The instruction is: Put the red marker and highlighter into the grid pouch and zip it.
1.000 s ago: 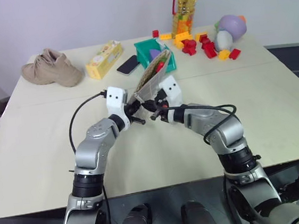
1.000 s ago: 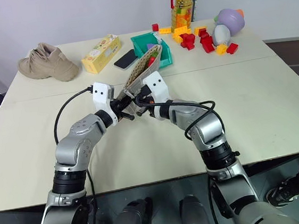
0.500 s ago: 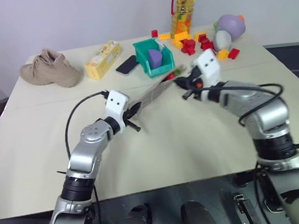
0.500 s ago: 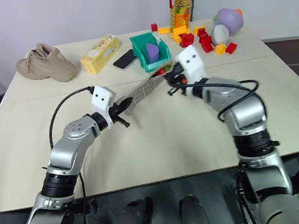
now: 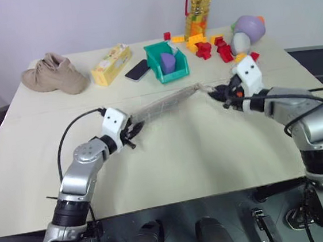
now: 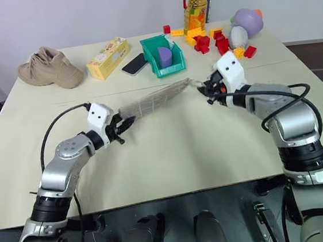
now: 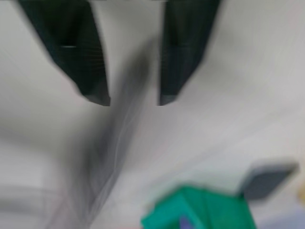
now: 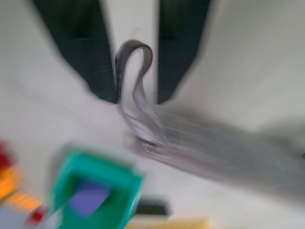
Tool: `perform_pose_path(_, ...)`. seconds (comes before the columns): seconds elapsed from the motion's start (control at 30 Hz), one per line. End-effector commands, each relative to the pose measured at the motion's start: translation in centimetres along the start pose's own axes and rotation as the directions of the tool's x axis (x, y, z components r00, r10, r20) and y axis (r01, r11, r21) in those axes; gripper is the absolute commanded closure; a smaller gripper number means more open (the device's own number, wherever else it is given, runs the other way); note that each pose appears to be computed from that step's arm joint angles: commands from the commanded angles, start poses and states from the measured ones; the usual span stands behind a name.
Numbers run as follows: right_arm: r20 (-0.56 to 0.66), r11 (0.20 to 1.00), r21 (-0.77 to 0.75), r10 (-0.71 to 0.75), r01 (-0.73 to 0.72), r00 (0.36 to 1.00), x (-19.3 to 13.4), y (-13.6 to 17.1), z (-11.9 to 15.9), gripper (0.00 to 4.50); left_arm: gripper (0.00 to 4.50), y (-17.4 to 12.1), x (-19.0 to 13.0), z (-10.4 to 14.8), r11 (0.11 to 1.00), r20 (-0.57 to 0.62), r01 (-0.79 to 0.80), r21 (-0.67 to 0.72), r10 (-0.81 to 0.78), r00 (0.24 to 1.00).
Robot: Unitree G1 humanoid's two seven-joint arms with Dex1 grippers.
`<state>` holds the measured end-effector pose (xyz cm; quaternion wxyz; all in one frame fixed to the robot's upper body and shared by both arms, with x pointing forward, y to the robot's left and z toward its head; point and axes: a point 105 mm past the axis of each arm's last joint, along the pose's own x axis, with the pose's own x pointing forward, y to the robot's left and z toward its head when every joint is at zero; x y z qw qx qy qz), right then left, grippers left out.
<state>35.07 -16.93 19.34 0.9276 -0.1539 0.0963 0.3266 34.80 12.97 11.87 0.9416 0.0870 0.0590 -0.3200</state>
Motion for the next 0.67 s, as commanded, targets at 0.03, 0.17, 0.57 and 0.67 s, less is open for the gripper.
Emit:
perform_pose_path(0.03,0.046,0.997,-0.058,0.044,-0.041,0.998,-1.2,0.7,0.8,1.04,0.51,0.7,-1.3,1.1,0.999,0.034,-0.029,0.019,0.029,0.999)
perform_pose_path(0.17,0.025,0.994,-0.057,0.095,-0.094,0.995,-2.7,1.6,-2.0,0.54,0.03,1.1,-3.6,-1.0,0.998,-0.016,-0.066,-0.006,0.066,0.998)
perform_pose_path(0.57,0.089,0.999,0.042,-0.023,0.019,0.996,-4.7,-0.3,-5.3,0.54,0.03,2.7,-8.3,-3.3,0.964,-0.03,-0.249,-0.092,0.247,0.969)
perform_pose_path(0.67,0.091,0.997,0.067,-0.04,0.034,0.995,-4.5,-0.5,-5.9,0.54,0.03,2.9,-8.7,-3.9,0.961,-0.052,-0.269,-0.07,0.266,0.963)
